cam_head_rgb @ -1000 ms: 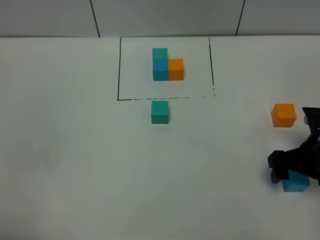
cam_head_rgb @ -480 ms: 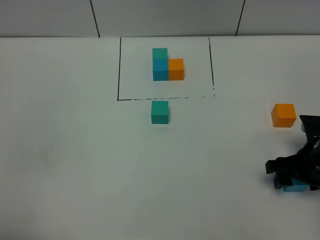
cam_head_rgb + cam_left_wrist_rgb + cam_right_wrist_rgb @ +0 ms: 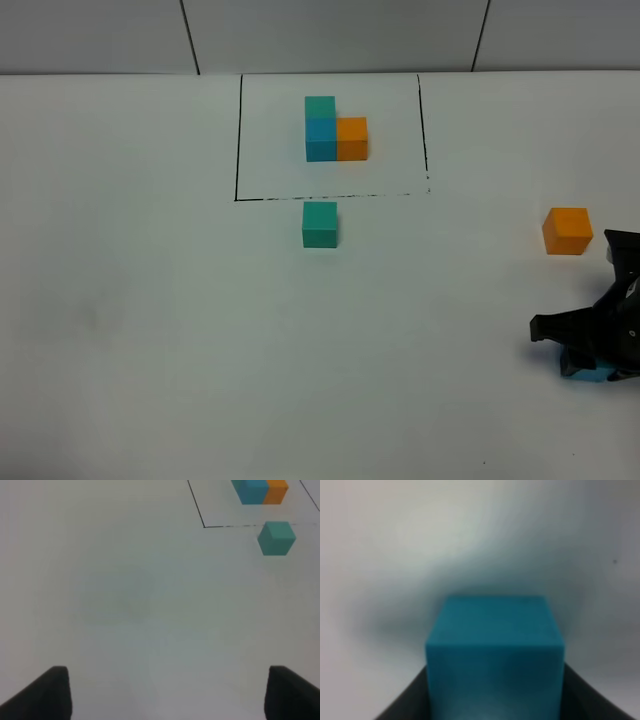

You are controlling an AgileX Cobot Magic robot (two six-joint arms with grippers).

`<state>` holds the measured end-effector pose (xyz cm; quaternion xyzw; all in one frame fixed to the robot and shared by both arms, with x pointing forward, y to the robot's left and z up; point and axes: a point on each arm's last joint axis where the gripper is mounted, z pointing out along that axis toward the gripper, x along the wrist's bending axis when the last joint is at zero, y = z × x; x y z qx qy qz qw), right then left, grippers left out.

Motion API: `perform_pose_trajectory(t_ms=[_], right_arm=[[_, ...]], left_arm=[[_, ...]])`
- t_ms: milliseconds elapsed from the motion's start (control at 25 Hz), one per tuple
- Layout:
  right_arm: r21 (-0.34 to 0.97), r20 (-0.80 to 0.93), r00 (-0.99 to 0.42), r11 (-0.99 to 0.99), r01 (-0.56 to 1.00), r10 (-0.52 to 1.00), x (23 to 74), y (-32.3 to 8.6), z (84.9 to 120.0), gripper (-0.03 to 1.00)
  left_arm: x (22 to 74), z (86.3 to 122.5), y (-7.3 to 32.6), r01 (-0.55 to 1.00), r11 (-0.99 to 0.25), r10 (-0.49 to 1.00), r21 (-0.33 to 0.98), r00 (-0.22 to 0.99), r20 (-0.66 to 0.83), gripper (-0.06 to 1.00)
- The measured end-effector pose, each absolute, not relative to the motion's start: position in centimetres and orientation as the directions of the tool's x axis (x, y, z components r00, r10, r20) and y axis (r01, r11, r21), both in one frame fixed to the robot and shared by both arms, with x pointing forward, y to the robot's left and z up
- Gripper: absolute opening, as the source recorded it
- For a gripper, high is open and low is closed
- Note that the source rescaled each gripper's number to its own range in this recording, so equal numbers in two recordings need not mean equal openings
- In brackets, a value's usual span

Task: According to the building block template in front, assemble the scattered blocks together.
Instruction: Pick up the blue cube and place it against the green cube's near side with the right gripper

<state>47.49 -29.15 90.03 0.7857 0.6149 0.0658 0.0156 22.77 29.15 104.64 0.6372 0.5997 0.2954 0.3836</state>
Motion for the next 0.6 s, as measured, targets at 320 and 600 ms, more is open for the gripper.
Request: perform_pose_trajectory(t_ms=[320, 600], right_arm=[[0.141, 0.099, 0.144, -0.158, 0.977, 0.985, 46.6, -24.8, 92.8, 0.03], [0.177, 0.001, 0.121, -0.119, 0.977, 0.993, 47.0, -19.2, 95.3, 0.03]], left_arm=[[22.8, 104.6, 29.1, 0.538, 0.014, 0.991, 0.843, 0.106, -0.084, 0.64], [22.8, 104.6, 29.1, 0.538, 0.014, 0.991, 0.843, 0.106, -0.084, 0.64]])
